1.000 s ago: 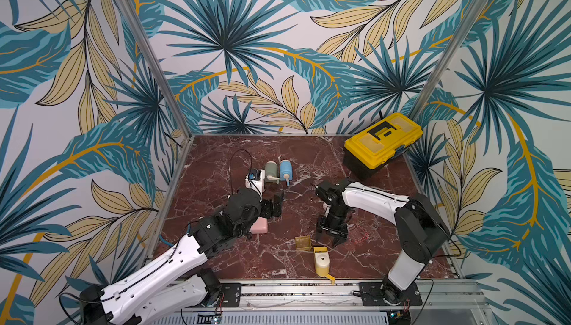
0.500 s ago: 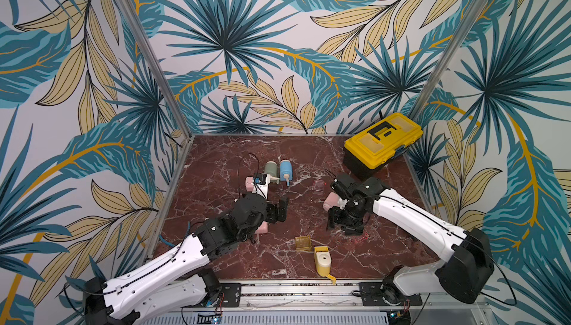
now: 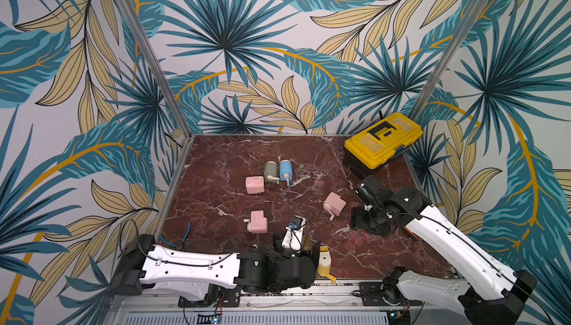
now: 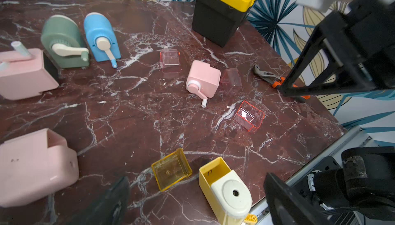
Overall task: Put the tray back into the pencil sharpener
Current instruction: Pick up the pencil sharpener from the center of the board.
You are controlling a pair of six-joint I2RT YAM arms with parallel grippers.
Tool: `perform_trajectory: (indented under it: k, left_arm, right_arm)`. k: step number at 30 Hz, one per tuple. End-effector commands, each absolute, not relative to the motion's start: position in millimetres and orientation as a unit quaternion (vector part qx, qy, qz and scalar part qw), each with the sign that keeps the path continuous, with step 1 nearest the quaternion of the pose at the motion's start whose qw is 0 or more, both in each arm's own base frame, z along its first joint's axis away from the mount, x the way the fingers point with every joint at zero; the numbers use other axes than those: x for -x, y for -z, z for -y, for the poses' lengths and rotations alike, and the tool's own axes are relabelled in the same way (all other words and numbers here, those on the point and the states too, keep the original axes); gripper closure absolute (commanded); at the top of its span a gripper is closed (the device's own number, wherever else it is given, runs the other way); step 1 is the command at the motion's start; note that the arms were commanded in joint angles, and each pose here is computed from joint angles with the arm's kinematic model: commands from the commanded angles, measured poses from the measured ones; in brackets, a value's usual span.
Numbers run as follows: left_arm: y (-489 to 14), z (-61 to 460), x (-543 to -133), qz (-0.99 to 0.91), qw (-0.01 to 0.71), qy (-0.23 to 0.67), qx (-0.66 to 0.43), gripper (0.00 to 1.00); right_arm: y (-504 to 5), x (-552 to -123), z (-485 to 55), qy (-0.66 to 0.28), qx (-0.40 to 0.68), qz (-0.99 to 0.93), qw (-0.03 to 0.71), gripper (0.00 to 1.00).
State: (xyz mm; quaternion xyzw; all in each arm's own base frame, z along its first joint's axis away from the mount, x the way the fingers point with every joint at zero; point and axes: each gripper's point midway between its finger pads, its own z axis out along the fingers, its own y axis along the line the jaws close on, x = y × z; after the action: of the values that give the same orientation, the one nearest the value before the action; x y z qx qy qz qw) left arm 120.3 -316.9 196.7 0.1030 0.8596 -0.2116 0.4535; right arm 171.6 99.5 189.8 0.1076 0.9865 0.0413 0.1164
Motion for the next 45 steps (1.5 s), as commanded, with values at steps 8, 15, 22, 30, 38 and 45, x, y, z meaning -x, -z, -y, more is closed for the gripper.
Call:
perform_trajectory:
  k: [8,15,22,30,38,45]
  left_arm:
    - [-164.7,352.9,-93.8,-0.874,0.440,0.200,-0.033,0.00]
    - [-151.1,374.4,-72.7,-0.879,0.428,0.210,-0.012,0.00]
    - [-131.4,378.5,-69.0,-0.892,0.409,0.192,0.004,0.01]
    - [-99.1,379.5,-66.5,-0.908,0.385,0.163,0.011,0.00]
    - [-79.7,390.4,-74.4,-0.914,0.384,0.134,0.004,0.00]
    - [-69.5,391.5,-90.2,-0.917,0.384,0.108,-0.004,0.00]
  right_arm:
    - [-200.2,-154.1,-78.6,-0.043,-0.100,-0.986,0.127,0.30]
    - [-201.1,-136.9,-80.9,-0.088,-0.095,-0.983,0.130,0.30]
    - [-195.3,-125.4,-79.5,-0.111,-0.101,-0.979,0.135,0.30]
    - [-193.2,-116.1,-74.4,-0.111,-0.099,-0.980,0.132,0.30]
    - [-199.1,-110.3,-68.2,-0.101,-0.091,-0.982,0.134,0.30]
    - [-205.5,-110.3,-67.5,-0.099,-0.083,-0.982,0.136,0.30]
